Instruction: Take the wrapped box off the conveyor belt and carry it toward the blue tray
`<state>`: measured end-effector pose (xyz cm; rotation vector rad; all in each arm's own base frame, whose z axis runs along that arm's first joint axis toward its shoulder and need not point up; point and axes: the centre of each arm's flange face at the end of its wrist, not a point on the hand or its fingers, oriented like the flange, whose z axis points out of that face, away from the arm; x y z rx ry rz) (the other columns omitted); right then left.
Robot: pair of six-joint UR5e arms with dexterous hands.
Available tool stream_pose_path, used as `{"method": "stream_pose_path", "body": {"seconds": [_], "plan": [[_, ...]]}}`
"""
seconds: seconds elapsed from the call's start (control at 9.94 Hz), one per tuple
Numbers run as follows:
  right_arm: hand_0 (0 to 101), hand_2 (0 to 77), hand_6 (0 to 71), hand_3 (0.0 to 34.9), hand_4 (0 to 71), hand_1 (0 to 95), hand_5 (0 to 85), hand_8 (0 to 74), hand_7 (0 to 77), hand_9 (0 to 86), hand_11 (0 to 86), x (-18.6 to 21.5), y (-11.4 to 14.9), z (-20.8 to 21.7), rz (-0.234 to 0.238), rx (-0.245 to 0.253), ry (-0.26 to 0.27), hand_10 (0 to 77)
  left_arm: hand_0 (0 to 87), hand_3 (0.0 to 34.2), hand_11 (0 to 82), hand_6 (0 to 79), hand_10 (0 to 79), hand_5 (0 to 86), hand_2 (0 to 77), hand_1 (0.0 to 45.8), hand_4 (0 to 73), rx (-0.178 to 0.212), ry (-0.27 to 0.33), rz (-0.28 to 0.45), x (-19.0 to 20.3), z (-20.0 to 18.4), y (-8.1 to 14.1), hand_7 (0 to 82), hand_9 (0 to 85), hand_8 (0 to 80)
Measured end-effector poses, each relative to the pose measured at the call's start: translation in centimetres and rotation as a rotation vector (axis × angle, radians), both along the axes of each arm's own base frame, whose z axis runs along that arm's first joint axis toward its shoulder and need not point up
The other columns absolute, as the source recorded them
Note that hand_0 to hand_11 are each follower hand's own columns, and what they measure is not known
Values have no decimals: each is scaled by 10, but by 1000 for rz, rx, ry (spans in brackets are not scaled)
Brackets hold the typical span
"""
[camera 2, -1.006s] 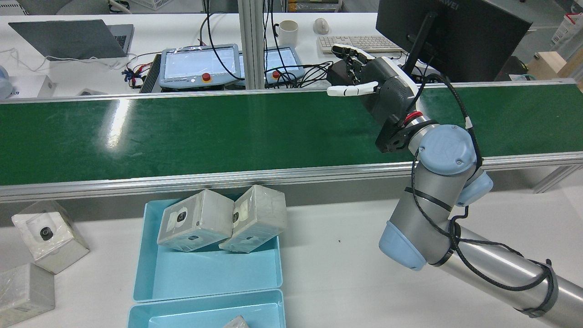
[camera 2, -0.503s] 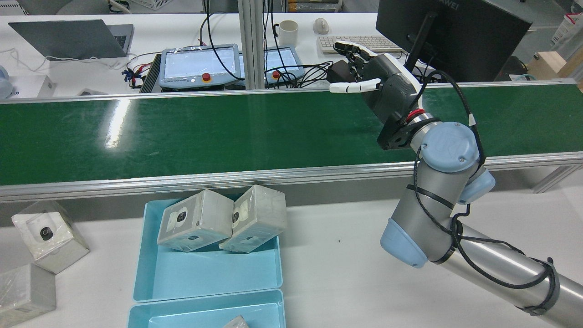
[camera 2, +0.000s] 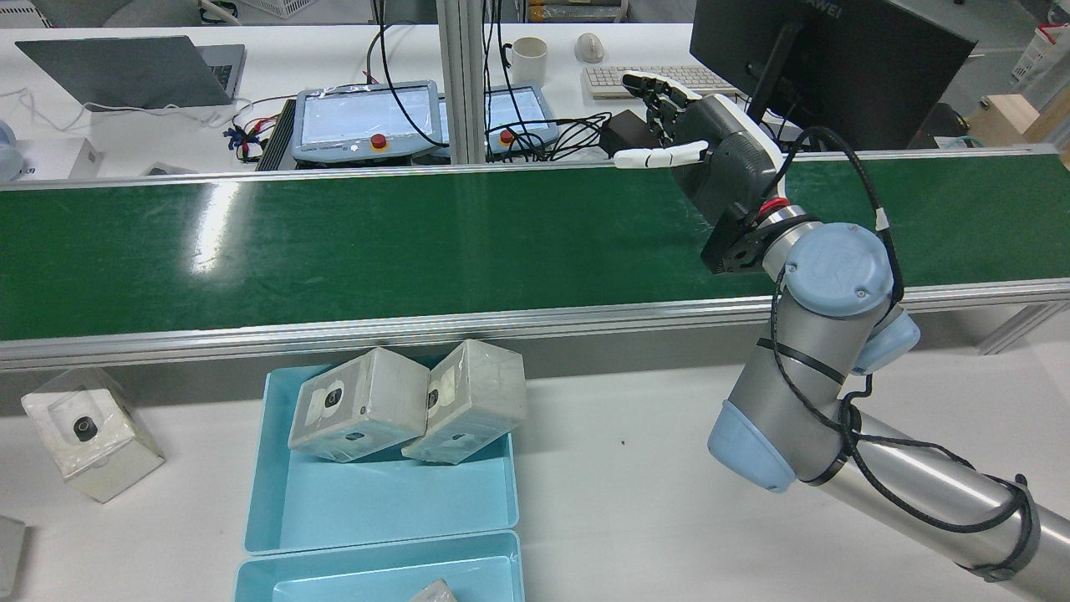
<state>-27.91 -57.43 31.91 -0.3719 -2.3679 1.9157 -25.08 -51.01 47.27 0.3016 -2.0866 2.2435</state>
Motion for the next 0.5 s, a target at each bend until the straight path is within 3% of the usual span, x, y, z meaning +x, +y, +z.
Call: {"method": "stream_pose_path", "body": {"seconds": [0.5], "plan": [[500, 131, 44, 0, 87, 180, 245, 0, 55, 22, 5, -4, 3, 0, -7, 3, 2, 0, 0, 0, 5, 5, 5, 11, 11, 0, 0, 0, 0, 0, 0, 0, 0, 0, 0, 5]]}}
